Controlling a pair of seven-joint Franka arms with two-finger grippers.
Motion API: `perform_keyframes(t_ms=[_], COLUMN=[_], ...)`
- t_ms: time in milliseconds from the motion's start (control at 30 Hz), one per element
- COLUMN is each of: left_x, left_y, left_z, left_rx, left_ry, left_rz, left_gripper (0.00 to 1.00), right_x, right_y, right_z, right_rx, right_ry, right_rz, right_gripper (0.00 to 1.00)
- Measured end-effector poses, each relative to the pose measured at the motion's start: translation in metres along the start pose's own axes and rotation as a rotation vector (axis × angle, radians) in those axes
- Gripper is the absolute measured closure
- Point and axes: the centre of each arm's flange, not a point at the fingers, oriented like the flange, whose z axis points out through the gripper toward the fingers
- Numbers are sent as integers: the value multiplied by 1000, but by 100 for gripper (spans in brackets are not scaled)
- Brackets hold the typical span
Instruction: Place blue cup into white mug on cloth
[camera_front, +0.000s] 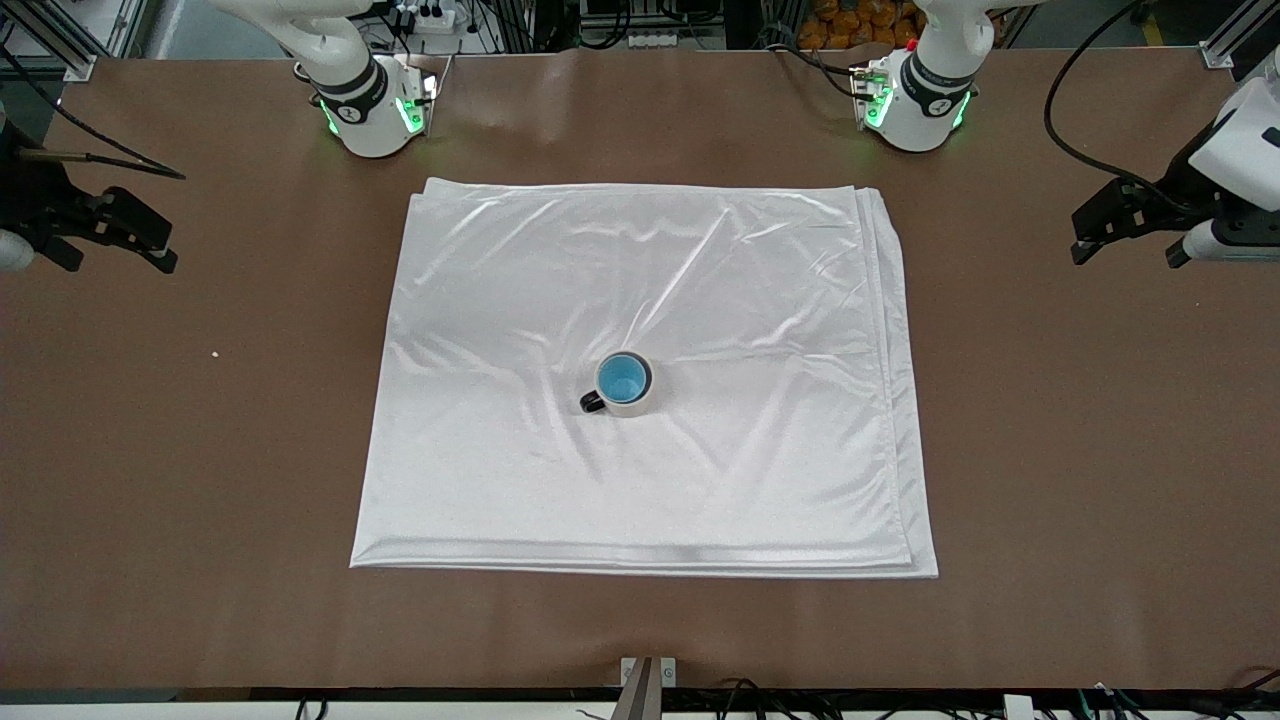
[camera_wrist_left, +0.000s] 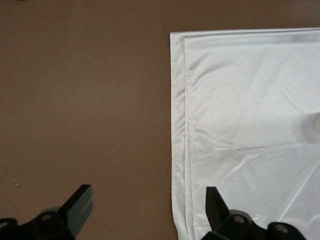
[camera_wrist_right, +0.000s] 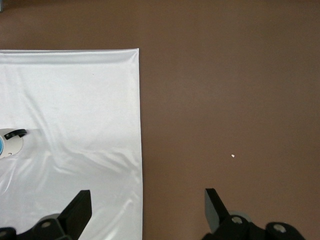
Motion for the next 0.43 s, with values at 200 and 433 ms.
perform_keyframes(t_ms=[200, 433], left_x=[0, 0], left_y=[-3, -4], left_z=[0, 0], left_rx=[0, 0], left_ry=[0, 0], left_rz=[-5, -7], left_gripper=[0, 0], right_x=[0, 0], right_y=[1, 3], right_z=[0, 0], right_rx=[0, 0], right_ry=[0, 0], right_rz=[2, 5], right_gripper=[0, 0])
